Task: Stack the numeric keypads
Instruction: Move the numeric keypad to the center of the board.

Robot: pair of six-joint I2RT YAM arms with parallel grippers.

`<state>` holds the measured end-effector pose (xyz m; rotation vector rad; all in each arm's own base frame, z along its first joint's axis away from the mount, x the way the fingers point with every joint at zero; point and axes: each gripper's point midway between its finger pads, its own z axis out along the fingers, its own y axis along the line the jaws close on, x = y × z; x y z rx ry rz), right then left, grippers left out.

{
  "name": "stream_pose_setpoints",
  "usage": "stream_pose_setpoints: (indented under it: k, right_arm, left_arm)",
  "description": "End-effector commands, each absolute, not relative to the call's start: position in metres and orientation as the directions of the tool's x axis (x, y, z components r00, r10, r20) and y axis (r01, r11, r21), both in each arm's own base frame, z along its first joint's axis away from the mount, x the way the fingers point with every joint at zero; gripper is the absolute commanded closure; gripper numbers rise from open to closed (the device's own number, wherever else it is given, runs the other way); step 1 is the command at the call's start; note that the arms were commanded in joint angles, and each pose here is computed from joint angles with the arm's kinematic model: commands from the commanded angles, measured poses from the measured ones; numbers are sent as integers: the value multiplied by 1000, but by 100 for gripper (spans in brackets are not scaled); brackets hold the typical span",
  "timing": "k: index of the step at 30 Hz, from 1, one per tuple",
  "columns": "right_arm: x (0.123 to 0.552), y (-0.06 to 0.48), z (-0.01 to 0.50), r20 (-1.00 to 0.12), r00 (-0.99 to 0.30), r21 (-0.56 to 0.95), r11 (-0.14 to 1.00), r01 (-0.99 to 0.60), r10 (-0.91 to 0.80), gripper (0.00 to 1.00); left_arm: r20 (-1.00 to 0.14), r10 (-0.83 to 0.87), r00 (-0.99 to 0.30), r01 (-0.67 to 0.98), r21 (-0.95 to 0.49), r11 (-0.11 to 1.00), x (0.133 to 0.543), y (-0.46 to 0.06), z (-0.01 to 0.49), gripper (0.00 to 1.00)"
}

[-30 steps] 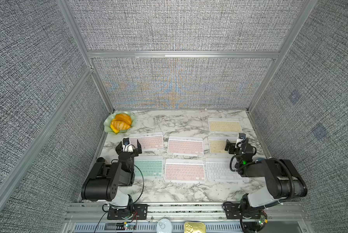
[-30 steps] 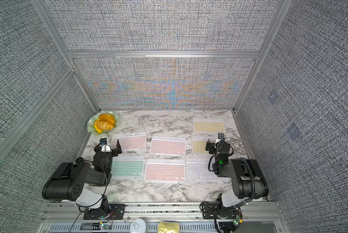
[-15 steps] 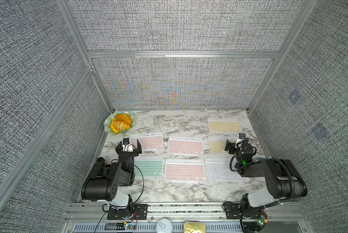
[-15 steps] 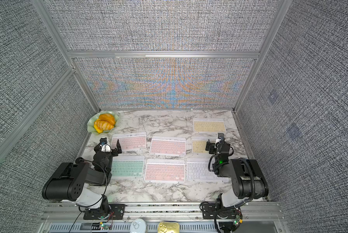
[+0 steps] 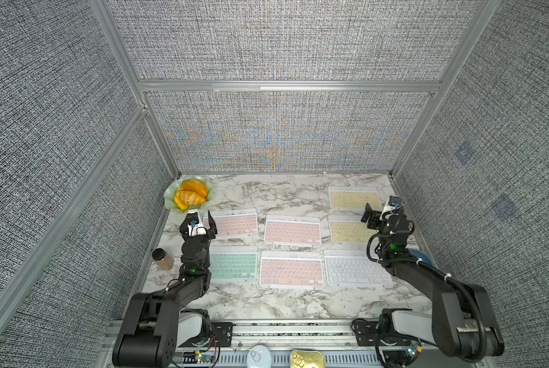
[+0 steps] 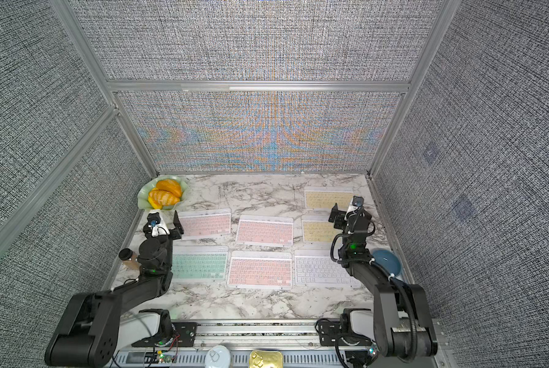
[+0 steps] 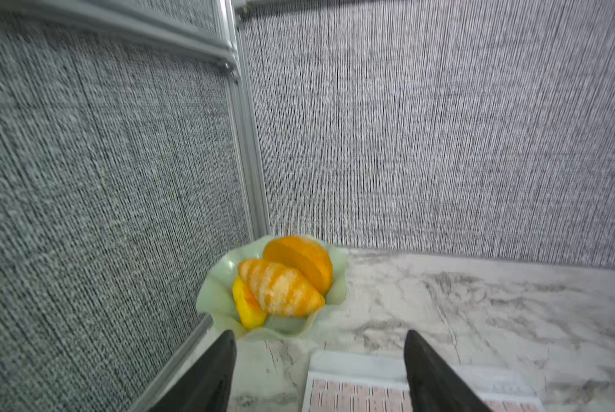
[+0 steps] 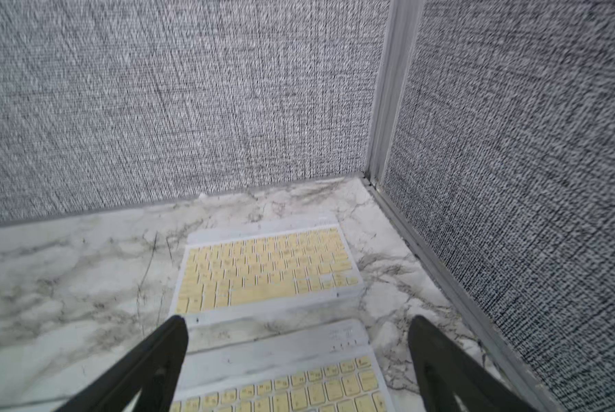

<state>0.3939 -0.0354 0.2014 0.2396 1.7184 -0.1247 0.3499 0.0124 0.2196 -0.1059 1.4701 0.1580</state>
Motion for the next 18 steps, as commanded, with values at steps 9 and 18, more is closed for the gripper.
stream_pose_setpoints:
  k: [9, 18]
  right_arm:
    - [457, -20, 176, -806, -522, 154, 950, 272, 280, 9]
    - [516, -6, 133, -650, -700, 147, 953, 266, 296, 14]
  left_arm:
    - [-921, -218, -323, -38, -218, 975, 411, -29, 215, 29]
    - [-864, -199, -462, 30, -240, 970, 434, -65, 201, 31]
